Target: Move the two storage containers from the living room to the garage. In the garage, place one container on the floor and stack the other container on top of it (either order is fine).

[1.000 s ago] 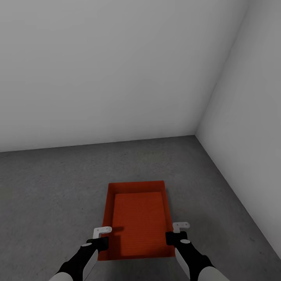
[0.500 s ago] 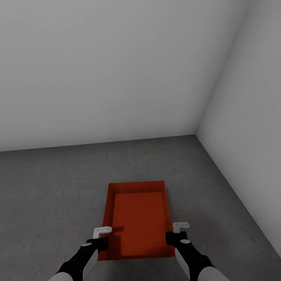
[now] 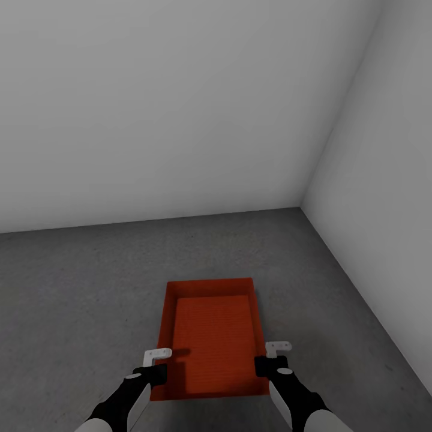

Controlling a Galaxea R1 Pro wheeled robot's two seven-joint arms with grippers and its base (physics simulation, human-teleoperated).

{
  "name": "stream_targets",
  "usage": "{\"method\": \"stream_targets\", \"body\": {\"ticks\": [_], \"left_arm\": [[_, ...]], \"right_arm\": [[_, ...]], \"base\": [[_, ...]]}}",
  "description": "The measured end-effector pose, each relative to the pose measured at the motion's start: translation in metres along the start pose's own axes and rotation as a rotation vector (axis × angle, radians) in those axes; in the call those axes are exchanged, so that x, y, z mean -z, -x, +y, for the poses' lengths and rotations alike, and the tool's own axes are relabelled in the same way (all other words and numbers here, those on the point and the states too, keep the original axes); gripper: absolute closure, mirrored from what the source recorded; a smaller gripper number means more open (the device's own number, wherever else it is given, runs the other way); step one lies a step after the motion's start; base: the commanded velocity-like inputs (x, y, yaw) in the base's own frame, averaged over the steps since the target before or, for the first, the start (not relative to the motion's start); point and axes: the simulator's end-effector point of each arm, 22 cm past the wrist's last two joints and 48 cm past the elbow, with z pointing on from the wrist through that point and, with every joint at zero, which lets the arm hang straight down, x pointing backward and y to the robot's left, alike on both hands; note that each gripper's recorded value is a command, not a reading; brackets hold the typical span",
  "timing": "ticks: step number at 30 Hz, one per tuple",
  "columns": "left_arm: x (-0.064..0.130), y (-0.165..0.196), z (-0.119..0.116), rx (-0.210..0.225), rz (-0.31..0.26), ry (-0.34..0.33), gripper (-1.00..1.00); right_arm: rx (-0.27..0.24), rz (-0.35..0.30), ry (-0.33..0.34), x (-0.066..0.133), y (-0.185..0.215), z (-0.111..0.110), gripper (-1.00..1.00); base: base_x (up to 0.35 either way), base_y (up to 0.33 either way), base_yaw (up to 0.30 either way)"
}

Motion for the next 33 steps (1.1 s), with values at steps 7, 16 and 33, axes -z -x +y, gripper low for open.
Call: {"method": "stream_targets", "body": {"ticks": [7,16,33], "left_arm": [[0.000,0.000,0.000,0.004,-0.002,0.000,1.00],[0.000,0.001,0.001,0.005,-0.003,0.001,1.00],[-0.001,0.000,-0.012,-0.029,-0.005,-0.044,-1.00]], "right_arm": [[0.003,-0.001,0.000,0.000,0.001,0.000,1.00],[0.004,-0.002,0.000,0.000,0.002,0.001,1.00],[-0.029,-0.010,-0.024,-0.003,0.013,-0.009,-1.00]], "base": [[0.000,0.000,0.000],[0.000,0.000,0.000],[0.000,0.000,0.000]]}}
